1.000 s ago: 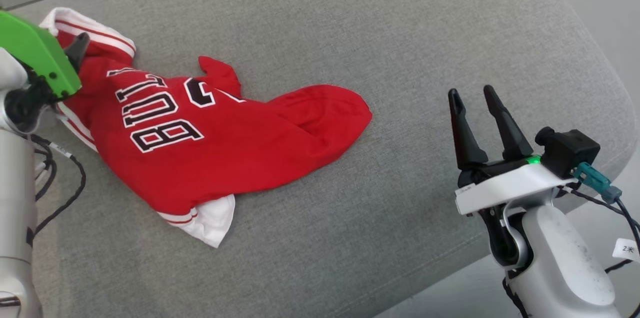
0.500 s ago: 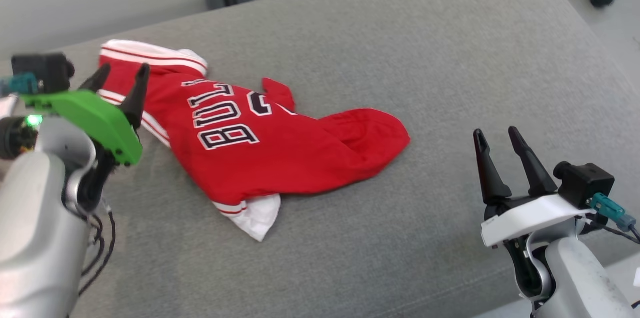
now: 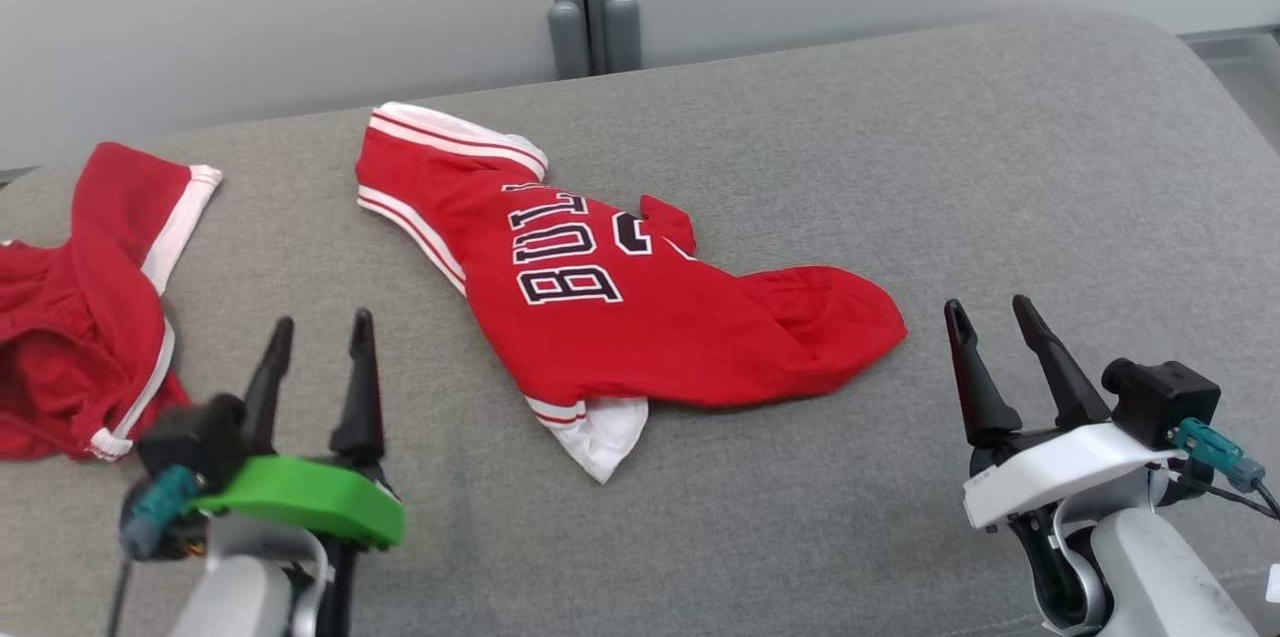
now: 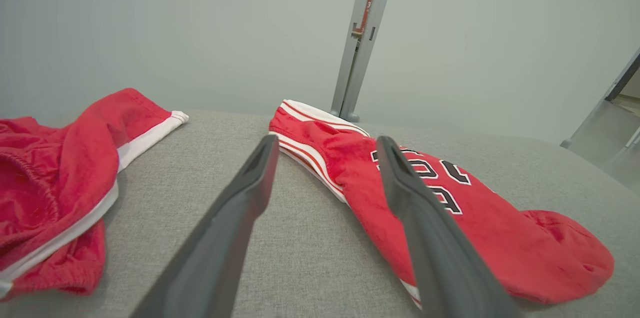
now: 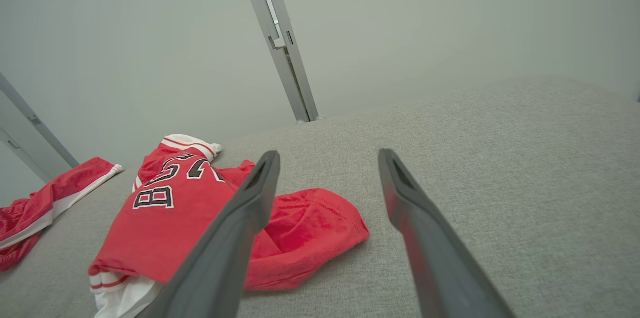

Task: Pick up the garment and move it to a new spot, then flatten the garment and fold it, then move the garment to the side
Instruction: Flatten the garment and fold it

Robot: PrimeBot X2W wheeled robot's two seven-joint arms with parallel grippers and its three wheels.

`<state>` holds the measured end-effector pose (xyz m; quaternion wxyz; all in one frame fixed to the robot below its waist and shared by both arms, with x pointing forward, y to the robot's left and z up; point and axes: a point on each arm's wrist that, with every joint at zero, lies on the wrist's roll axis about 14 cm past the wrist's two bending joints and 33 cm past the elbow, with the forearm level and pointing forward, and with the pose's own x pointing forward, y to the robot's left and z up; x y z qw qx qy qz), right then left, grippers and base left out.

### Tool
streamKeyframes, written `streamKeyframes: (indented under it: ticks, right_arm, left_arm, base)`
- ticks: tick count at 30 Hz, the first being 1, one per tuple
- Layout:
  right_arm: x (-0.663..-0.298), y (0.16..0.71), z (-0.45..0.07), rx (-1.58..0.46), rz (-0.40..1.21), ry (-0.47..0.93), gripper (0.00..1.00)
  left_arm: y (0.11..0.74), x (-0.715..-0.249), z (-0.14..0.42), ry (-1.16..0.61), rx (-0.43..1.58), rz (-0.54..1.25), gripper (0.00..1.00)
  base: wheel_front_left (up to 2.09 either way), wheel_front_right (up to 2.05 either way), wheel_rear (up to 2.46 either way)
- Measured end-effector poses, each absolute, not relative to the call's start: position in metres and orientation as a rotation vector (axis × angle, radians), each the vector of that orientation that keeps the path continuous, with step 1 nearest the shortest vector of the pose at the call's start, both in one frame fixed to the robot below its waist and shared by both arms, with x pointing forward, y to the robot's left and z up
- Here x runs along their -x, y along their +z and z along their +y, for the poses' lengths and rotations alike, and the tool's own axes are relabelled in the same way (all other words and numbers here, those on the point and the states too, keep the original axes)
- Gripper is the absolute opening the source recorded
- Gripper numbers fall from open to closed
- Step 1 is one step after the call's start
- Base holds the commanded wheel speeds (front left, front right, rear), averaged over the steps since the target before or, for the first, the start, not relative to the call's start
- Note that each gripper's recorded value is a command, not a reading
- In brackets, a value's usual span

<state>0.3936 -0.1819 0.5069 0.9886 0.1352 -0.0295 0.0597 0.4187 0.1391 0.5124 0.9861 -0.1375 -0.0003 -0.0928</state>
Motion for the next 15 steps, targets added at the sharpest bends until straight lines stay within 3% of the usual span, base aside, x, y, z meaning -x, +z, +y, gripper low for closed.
streamKeyframes:
  ticks: [9,15]
  right_arm:
    - [-0.409,0.496,-0.175,-0.238,-0.013,0.164,1.0]
    - [-0.441,0.469,-0.175,-0.193,0.168,0.19,1.0]
  left_arm:
    - [0.506,-0.399,0.128,-0.181,0.268,-0.024,1.0]
    - [0.515,-0.4,0.127,-0.188,0.28,-0.069,1.0]
  base:
    - [0.0,0.0,0.0]
    - [0.0,0.0,0.0]
